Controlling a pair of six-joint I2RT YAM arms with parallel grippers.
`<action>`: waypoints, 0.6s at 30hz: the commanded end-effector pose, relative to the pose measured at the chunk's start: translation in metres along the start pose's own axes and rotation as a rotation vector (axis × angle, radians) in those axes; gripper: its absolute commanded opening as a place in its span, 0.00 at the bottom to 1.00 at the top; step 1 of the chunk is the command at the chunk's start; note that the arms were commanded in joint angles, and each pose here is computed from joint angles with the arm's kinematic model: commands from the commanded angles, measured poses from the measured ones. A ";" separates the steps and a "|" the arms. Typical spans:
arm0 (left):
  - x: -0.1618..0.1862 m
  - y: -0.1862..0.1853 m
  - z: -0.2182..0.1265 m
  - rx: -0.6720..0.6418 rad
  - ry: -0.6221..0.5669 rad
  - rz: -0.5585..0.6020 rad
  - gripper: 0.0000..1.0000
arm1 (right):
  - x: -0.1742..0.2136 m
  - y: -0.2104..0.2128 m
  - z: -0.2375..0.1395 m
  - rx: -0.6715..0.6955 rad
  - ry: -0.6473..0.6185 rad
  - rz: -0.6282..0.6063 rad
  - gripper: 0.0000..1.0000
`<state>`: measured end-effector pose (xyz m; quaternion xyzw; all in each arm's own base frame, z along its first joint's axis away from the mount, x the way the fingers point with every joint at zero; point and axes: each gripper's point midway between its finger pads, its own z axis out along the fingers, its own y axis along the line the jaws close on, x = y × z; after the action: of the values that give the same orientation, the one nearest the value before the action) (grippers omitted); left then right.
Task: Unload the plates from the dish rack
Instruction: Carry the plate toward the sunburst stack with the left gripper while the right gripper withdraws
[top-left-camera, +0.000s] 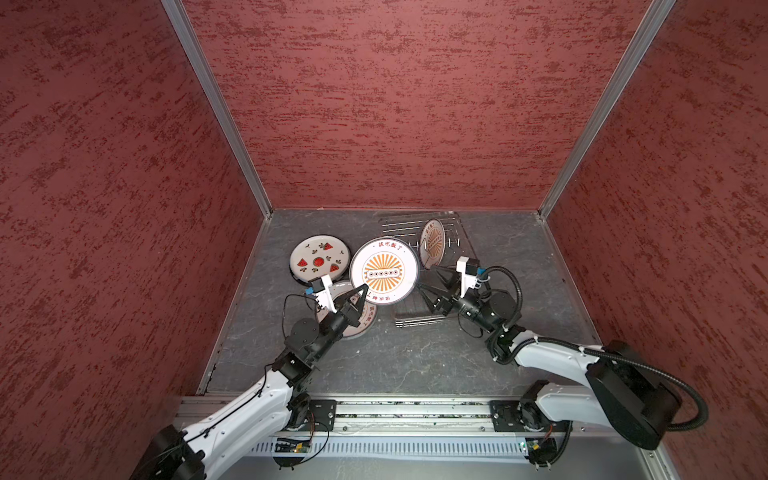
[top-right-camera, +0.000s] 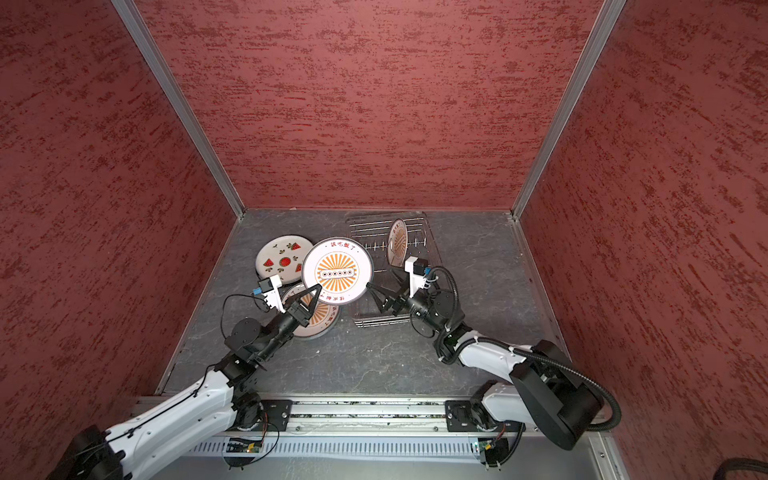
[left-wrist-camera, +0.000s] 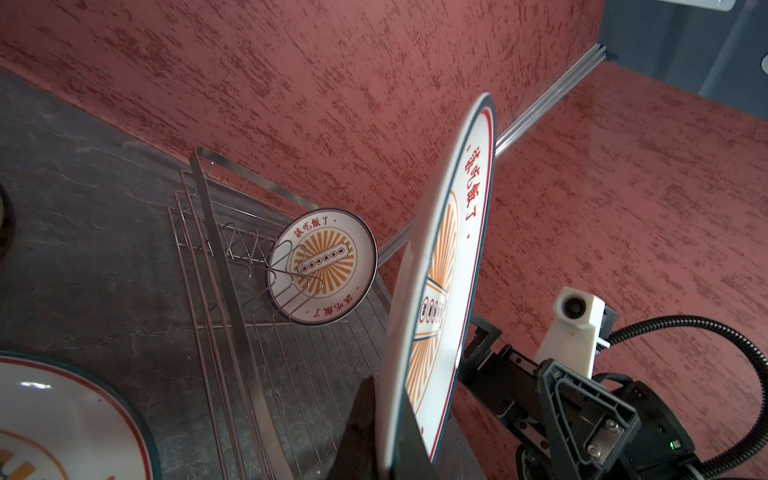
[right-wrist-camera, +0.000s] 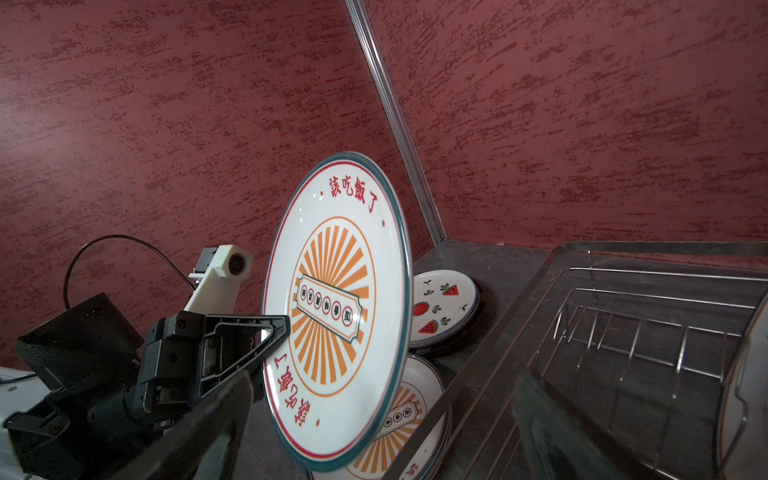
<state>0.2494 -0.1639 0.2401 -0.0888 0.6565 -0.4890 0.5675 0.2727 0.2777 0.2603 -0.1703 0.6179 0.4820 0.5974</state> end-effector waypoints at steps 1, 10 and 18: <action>-0.010 0.014 -0.008 -0.075 -0.029 -0.044 0.00 | 0.005 -0.008 0.015 0.080 0.018 -0.060 0.99; -0.014 0.064 -0.032 -0.300 -0.048 -0.163 0.00 | 0.026 0.003 0.049 0.120 0.088 -0.136 0.99; -0.015 0.094 -0.053 -0.470 -0.073 -0.278 0.00 | 0.050 0.008 0.075 0.119 0.169 -0.172 0.99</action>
<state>0.2521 -0.0862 0.1640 -0.2902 0.7230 -0.3915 0.4898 0.2956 0.3505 0.2301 -0.2145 0.6756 0.3939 0.5852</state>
